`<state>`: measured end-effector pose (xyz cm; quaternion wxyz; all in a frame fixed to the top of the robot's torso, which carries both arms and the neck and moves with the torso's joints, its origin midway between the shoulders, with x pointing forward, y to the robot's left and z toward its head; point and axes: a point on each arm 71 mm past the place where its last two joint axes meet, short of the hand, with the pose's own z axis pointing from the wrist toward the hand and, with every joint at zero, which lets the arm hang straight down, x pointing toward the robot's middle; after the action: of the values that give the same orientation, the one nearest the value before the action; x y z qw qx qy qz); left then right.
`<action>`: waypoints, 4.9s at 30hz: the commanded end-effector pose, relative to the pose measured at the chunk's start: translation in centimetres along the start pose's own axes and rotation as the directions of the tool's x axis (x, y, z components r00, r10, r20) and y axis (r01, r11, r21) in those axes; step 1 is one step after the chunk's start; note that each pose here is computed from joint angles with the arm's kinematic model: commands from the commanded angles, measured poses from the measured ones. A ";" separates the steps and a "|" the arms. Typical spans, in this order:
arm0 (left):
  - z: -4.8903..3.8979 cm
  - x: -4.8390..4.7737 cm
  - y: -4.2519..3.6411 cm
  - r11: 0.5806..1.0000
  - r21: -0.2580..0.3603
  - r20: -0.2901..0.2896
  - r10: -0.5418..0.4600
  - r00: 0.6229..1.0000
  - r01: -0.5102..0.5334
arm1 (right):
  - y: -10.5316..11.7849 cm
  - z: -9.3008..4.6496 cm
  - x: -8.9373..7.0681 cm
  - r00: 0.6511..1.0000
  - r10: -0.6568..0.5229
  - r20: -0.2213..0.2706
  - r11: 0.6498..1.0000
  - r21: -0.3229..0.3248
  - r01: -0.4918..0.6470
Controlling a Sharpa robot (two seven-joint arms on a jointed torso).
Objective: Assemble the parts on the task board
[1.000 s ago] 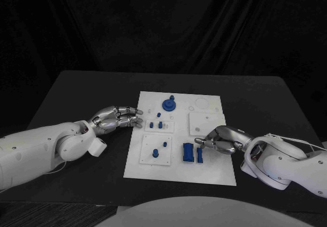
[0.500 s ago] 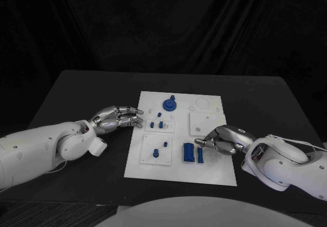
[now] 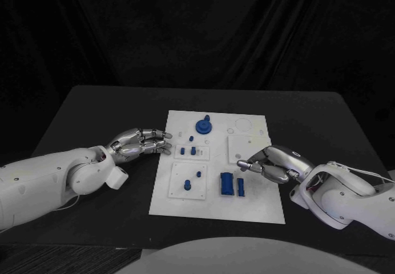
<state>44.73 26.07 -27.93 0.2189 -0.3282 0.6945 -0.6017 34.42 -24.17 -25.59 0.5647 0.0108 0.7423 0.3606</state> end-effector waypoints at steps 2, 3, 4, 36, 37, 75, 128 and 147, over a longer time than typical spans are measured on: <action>0.06 0.21 -0.03 1.000 0.012 -0.013 -0.013 1.000 0.013 | -0.2 -0.1 0.3 0.998 0.053 -0.026 0.999 0.012 -0.053; 0.05 0.20 -0.03 1.000 0.012 -0.012 -0.013 1.000 0.013 | -0.3 -0.1 0.4 0.998 0.057 -0.035 0.998 0.019 -0.056; 0.04 0.19 -0.03 1.000 0.011 -0.012 -0.013 1.000 0.013 | -0.3 -0.2 0.5 0.997 0.060 -0.042 0.998 0.024 -0.059; 0.08 0.26 0.10 1.000 0.011 -0.014 -0.015 1.000 0.015 | -1.4 -0.3 2.6 0.986 0.074 -0.152 0.987 0.151 -0.051; 0.07 0.27 0.11 1.000 0.010 -0.014 -0.015 1.000 0.015 | -1.4 -0.3 2.7 0.985 0.073 -0.156 0.986 0.159 -0.047; -0.76 0.68 -6.67 0.908 0.384 0.189 0.100 0.977 -0.167 | -1.0 3.5 -6.3 0.766 0.568 0.302 0.819 -0.109 -0.564; 4.74 4.41 -6.09 0.979 0.186 0.678 -0.067 0.732 -0.083 | 0.8 12.2 -4.8 0.421 0.752 0.507 0.540 -0.107 -0.835; 4.74 4.41 -6.09 0.979 0.186 0.678 -0.067 0.732 -0.083 | 0.8 12.2 -4.8 0.421 0.752 0.507 0.540 -0.107 -0.835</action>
<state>46.22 19.33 -22.51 0.4892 -0.4981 0.5058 -0.5067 46.20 -19.16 -22.31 0.4908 0.4951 0.5007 0.5131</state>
